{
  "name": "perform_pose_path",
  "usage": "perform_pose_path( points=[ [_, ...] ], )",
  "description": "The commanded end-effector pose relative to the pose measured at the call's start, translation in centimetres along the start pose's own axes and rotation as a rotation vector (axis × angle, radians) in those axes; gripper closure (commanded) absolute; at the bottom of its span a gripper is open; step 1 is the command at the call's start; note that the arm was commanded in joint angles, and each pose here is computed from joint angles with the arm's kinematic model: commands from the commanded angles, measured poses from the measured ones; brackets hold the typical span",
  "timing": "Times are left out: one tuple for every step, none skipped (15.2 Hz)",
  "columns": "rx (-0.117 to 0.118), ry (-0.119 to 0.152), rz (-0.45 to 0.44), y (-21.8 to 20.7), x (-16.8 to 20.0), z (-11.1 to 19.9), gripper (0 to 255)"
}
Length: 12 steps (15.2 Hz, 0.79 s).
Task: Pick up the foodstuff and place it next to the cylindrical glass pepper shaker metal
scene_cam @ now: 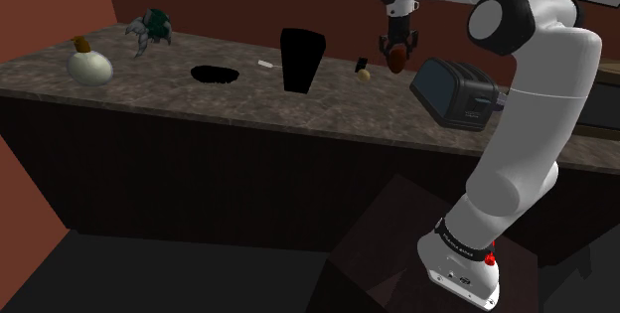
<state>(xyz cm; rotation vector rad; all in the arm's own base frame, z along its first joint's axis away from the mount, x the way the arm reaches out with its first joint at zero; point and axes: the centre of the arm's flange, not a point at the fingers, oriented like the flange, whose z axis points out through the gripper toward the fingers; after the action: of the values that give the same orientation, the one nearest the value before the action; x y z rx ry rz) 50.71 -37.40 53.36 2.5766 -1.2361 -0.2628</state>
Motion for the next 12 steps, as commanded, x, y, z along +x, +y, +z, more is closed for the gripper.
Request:
perform_pose_path(
  points=[
    [0.0,0.0,0.0,0.4,-0.1,-1.0,255],
    [0.0,0.0,0.0,0.6,-0.2,-1.5,255],
    [0.0,0.0,0.0,0.7,-0.2,-2.0,255],
    [0.0,0.0,0.0,0.9,-0.2,-2.5,255],
    [0.0,0.0,0.0,1.1,-0.2,-3.0,255],
    [0.0,0.0,0.0,1.2,-0.3,-3.5,255],
    [0.0,0.0,0.0,1.4,-0.3,-4.0,255],
    [0.0,0.0,0.0,1.6,-0.3,-4.5,255],
    [0.0,0.0,0.0,1.7,-0.3,-4.8,255],
    [0.0,0.0,0.0,2.9,-0.6,-4.4,255],
    [0.0,0.0,0.0,4.1,-0.9,-4.0,255],
    [0.0,0.0,0.0,5.3,-1.2,-3.5,255]
  ],
)
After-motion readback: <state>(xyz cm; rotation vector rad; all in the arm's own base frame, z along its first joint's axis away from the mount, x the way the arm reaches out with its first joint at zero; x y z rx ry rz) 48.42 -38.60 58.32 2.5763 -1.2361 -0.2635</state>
